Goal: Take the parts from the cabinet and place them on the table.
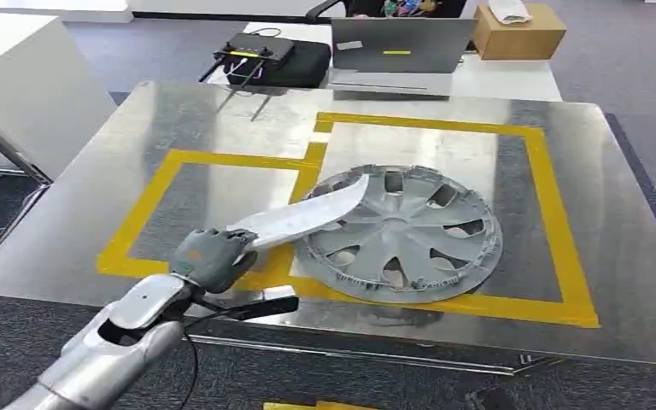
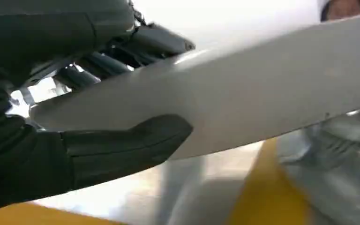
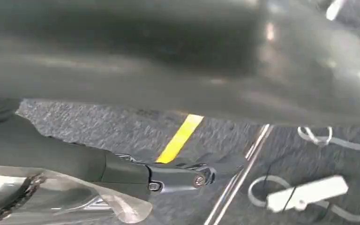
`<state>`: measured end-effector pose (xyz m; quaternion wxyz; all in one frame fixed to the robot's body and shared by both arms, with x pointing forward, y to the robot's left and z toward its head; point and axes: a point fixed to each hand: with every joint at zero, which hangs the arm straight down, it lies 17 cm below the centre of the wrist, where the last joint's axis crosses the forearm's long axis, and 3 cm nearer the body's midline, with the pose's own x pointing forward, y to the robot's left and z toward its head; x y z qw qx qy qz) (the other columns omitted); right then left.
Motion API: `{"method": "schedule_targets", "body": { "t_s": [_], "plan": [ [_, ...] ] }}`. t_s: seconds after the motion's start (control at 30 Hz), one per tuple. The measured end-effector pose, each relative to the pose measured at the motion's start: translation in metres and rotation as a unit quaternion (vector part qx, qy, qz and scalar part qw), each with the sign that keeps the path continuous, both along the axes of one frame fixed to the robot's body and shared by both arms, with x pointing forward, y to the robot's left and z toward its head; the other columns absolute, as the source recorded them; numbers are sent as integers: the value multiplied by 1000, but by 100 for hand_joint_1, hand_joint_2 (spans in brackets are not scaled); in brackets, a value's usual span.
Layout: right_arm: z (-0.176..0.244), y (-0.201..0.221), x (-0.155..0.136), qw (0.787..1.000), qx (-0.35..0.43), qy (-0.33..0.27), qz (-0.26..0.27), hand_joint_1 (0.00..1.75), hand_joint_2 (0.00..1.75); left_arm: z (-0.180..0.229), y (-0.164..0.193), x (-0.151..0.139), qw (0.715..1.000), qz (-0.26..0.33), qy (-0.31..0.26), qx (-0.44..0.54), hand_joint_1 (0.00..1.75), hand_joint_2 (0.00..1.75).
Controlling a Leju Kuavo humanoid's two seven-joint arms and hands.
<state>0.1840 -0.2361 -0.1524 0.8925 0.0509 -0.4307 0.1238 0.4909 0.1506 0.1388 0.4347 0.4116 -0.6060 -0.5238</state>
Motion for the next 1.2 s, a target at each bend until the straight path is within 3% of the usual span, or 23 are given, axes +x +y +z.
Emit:
{"method": "schedule_targets", "body": {
  "t_s": [0.1, 0.17, 0.47, 0.83, 1.13, 1.17, 1.2],
  "plan": [
    [0, 6, 0, 1000, 2, -2, 9, 0, 0, 6, 11, 40, 997, 36, -2, 65, 175, 175],
    [-3, 6, -7, 1000, -1, 6, 9, 0, 0, 3, 15, 49, 997, 39, 3, 72, 175, 175],
    [-10, 1, -20, 1000, -11, 24, 2, 0, 0, -12, 26, 54, 997, 51, 28, 55, 175, 175],
    [-11, -3, -36, 999, -14, 43, -24, 0, 0, -9, 104, 64, 987, 123, 36, -98, 175, 175],
    [-11, -4, -34, 999, -12, 43, -29, 0, 0, -11, 133, 62, 981, 146, 28, -124, 175, 175],
    [-11, -4, -34, 999, -11, 42, -30, 0, 0, -12, 134, 62, 981, 147, 29, -123, 0, 175],
    [-10, -4, -34, 999, -10, 42, -30, 0, 0, -13, 135, 61, 981, 148, 30, -121, 0, 175]
  ]
}}
